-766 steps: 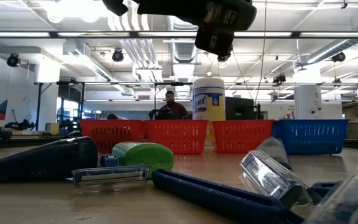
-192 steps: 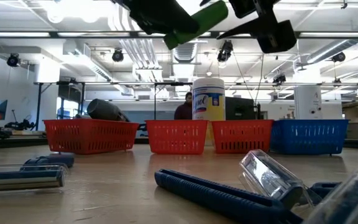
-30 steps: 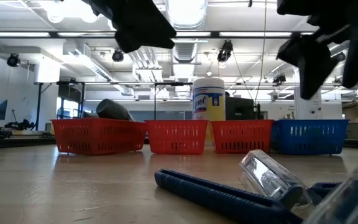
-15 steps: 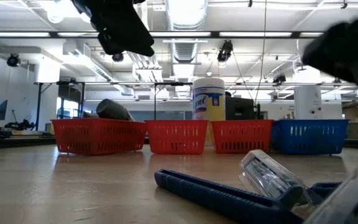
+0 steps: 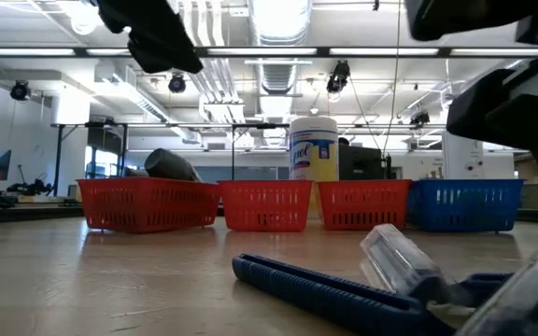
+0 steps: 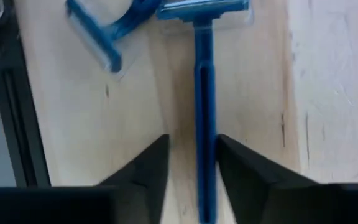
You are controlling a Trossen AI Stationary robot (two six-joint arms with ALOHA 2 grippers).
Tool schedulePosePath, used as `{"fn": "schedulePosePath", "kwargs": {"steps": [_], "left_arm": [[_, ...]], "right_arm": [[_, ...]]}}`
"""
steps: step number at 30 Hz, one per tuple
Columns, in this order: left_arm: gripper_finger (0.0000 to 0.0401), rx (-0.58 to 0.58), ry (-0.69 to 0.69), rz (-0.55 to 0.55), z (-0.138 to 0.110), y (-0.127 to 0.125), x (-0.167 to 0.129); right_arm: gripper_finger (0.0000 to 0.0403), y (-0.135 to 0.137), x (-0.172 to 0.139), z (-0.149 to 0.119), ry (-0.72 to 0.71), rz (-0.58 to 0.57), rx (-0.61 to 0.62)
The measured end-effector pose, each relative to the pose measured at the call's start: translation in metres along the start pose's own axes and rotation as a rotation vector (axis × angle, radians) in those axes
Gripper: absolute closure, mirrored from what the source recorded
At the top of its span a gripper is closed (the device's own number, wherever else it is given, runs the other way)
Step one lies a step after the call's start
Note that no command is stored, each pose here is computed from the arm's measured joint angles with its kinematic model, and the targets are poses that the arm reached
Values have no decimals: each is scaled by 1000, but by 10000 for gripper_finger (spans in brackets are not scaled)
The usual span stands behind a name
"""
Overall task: Pick & Place Travel size toiletries
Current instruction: Put the blue razor into the middle red bin
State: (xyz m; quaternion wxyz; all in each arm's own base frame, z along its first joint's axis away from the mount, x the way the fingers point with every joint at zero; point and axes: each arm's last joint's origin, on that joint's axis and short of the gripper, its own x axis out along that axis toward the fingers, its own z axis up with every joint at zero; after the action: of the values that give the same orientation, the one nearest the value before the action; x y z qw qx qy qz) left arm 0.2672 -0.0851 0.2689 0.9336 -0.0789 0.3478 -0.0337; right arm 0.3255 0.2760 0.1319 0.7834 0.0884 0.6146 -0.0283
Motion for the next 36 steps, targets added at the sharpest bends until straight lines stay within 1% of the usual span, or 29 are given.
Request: {"fn": "schedulePosePath", "kwargs": {"steps": [4, 6, 9, 13, 15, 16, 17, 19, 21, 22, 24, 25, 27, 31, 34, 36], "left_arm": [[256, 22, 21, -27, -4, -7, -8], [257, 41, 14, -44, -5, -11, -13], [256, 125, 1, -80, -7, -20, -22], [256, 294, -23, -145, -16, -36, -32], [256, 389, -38, -176, -22, -45, -32], [256, 439, -40, -174, -26, -49, -31], [256, 485, -53, -153, -29, -53, -30], [256, 583, -102, -61, -32, -62, -27], [256, 670, -176, 98, -31, -69, -27], [256, 707, -220, 178, -30, -73, -28], [256, 779, -293, 322, -26, -79, -30], [255, 817, -309, 365, -25, -82, -30], [250, 886, -322, 390, -24, -86, -29], [233, 979, -265, 419, -29, -86, -19], [221, 1008, -256, 450, -28, -86, -10], [214, 1034, -237, 500, -28, -86, -3]], "right_arm": [[347, -4, -3, 4, -2, 1, 94], [377, -6, -7, 7, -5, 13, 144], [378, -11, -19, 12, -15, 31, 234], [379, -19, -61, 26, -94, 117, 353], [381, -28, -80, 34, -144, 149, 429], [381, -34, -88, 39, -174, 154, 474], [381, -41, -97, 44, -208, 172, 524], [381, -55, -114, 57, -270, 239, 634], [381, -69, -129, 69, -314, 333, 734], [381, -75, -131, 74, -321, 364, 778], [380, -86, -132, 82, -331, 406, 860], [380, -91, -130, 85, -324, 417, 884], [380, -99, -130, 91, -324, 436, 921], [379, -110, -137, 102, -343, 498, 953], [379, -115, -140, 110, -383, 547, 979], [379, -118, -143, 115, -408, 583, 997]]}}
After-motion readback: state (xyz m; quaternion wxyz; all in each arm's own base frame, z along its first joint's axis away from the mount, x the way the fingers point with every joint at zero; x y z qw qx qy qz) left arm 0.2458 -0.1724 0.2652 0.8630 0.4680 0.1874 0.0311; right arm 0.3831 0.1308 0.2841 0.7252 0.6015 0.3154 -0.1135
